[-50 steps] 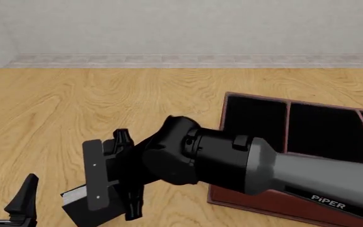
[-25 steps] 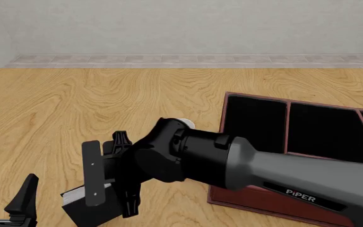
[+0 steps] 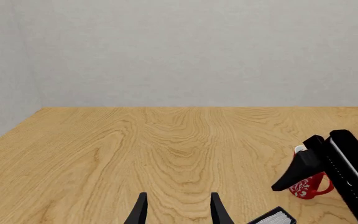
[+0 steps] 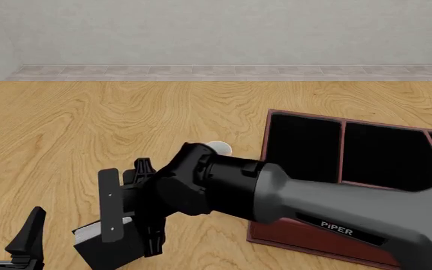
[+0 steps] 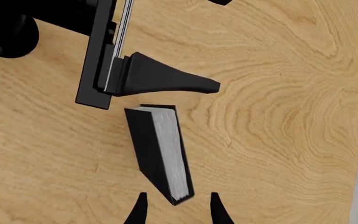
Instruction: Pick up the book and place it in the left compartment of the caddy.
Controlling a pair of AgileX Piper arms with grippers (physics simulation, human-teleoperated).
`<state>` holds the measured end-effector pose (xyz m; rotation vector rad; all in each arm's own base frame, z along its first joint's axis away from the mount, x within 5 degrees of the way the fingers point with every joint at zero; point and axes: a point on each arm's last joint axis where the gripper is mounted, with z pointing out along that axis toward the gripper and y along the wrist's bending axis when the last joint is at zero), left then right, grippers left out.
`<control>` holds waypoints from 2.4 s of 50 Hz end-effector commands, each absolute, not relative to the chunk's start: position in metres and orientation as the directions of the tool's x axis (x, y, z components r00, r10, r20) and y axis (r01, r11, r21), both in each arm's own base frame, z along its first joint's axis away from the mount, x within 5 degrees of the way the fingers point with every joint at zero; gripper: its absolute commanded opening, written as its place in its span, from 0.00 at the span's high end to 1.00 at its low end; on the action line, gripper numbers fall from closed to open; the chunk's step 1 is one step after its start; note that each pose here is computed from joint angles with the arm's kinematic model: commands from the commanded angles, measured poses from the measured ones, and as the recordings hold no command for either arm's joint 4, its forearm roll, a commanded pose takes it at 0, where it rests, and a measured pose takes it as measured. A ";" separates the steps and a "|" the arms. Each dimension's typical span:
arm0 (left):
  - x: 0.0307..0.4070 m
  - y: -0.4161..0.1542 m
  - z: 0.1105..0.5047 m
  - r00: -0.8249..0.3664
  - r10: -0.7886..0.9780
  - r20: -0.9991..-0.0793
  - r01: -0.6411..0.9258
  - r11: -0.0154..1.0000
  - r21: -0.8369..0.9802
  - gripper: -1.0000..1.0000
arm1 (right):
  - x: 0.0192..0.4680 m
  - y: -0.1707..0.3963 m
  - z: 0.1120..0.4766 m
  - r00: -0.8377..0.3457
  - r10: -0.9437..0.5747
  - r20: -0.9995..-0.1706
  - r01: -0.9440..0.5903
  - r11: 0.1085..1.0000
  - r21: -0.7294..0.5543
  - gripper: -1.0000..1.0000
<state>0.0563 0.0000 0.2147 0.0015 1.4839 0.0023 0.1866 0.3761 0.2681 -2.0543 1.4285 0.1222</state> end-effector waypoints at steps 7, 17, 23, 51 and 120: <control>0.056 0.000 0.214 0.087 0.003 -0.996 -0.001 1.000 0.003 0.00 | 0.192 0.380 0.256 0.397 -0.824 -0.405 -0.879 -0.214 -0.426 0.00; 0.056 0.000 0.214 0.087 0.003 -0.996 -0.001 1.000 0.003 0.00 | 0.193 0.382 0.252 0.392 -0.827 -0.402 -0.882 -0.214 -0.420 0.00; 0.056 0.000 0.214 0.087 0.003 -0.996 -0.001 1.000 0.003 0.00 | 0.196 0.381 0.246 0.388 -0.833 -0.394 -0.883 -0.214 -0.417 0.00; 0.056 0.000 0.214 0.088 0.003 -0.996 -0.001 1.000 0.003 0.00 | 0.203 0.380 0.238 0.377 -0.844 -0.382 -0.888 -0.212 -0.409 0.00; 0.056 0.000 0.214 0.087 0.003 -0.996 -0.001 1.000 0.003 0.00 | 0.203 0.380 0.241 0.347 -0.855 -0.386 -0.902 -0.191 -0.388 1.00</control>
